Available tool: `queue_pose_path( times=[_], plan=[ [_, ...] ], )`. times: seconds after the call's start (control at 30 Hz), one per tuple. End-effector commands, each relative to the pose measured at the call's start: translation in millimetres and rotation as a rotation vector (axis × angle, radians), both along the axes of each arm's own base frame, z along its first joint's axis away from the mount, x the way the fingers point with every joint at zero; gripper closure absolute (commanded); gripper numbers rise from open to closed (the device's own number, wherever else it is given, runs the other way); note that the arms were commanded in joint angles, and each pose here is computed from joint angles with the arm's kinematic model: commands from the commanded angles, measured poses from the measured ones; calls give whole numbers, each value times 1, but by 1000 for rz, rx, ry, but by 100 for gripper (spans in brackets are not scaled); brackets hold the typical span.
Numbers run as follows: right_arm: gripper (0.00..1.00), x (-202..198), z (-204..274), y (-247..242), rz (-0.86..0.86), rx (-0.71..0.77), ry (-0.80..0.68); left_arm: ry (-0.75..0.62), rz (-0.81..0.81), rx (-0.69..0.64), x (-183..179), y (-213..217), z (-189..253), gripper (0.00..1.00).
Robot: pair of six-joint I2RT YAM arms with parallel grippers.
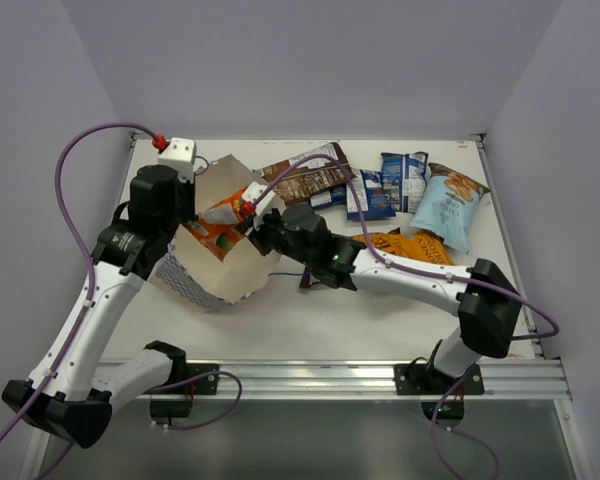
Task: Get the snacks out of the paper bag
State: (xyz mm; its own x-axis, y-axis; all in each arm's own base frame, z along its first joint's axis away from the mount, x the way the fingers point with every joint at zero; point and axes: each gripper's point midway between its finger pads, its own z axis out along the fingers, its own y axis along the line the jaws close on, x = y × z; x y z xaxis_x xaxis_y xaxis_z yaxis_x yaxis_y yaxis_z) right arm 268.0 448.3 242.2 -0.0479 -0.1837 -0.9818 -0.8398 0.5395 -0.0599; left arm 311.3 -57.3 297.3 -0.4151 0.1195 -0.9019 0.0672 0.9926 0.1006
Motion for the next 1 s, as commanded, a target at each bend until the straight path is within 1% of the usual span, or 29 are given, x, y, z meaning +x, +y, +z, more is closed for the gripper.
queue_pose_path(
  times=[0.0, 0.03, 0.07, 0.1, 0.13, 0.2, 0.27, 0.33, 0.37, 0.43, 0.5, 0.53, 0.6, 0.73, 0.8, 0.83, 0.87, 0.97],
  plan=[
    [100, 19, 95, -29, -84, 101, -161, -22, 72, -6, 4, 9, 7, 100],
    [100, 17, 124, -40, -99, 142, -191, -18, 84, -7, 5, 10, 5, 100],
    [100, 17, 135, -48, -110, 150, -201, -15, 93, -3, 5, 12, 4, 100],
    [100, 18, 137, -58, -121, 126, -189, -11, 100, -4, 7, 13, 3, 100],
    [100, 14, 163, -70, -129, 161, -208, -11, 109, -10, 8, 14, 3, 100],
    [100, 17, 165, -93, -177, 135, -178, -6, 127, -14, 12, 18, 0, 100],
    [100, 10, 177, -122, -222, 158, -174, -2, 150, -18, 14, 23, -1, 100],
    [100, 10, 167, -149, -281, 141, -124, 11, 194, -27, 19, 36, -5, 100],
    [100, 8, 168, -170, -319, 149, -113, 18, 197, -37, 21, 39, -7, 100],
    [100, 5, 146, -190, -363, 118, -65, 26, 260, -52, 23, 57, -10, 100],
    [100, -3, 146, -209, -390, 120, -63, 28, 325, -50, 25, 74, -12, 100],
    [100, -7, 130, -215, -398, 72, -37, 26, 350, -56, 26, 78, -12, 100],
    [100, -15, 111, -220, -379, 14, -1, 37, 376, -68, 29, 86, -15, 100],
    [100, -25, 67, -208, -310, -66, 106, 42, 415, -99, 32, 97, -19, 100],
    [100, -30, 56, -194, -233, -82, 116, 37, 424, -118, 33, 101, -20, 100],
    [100, -26, 39, -185, -213, -117, 146, 38, 424, -124, 33, 102, -21, 100],
    [100, -26, 31, -176, -158, -160, 136, 34, 422, -130, 34, 102, -20, 100],
    [99, -15, -5, -147, -92, -254, 209, 21, 417, -141, 36, 100, -17, 100]
  ],
)
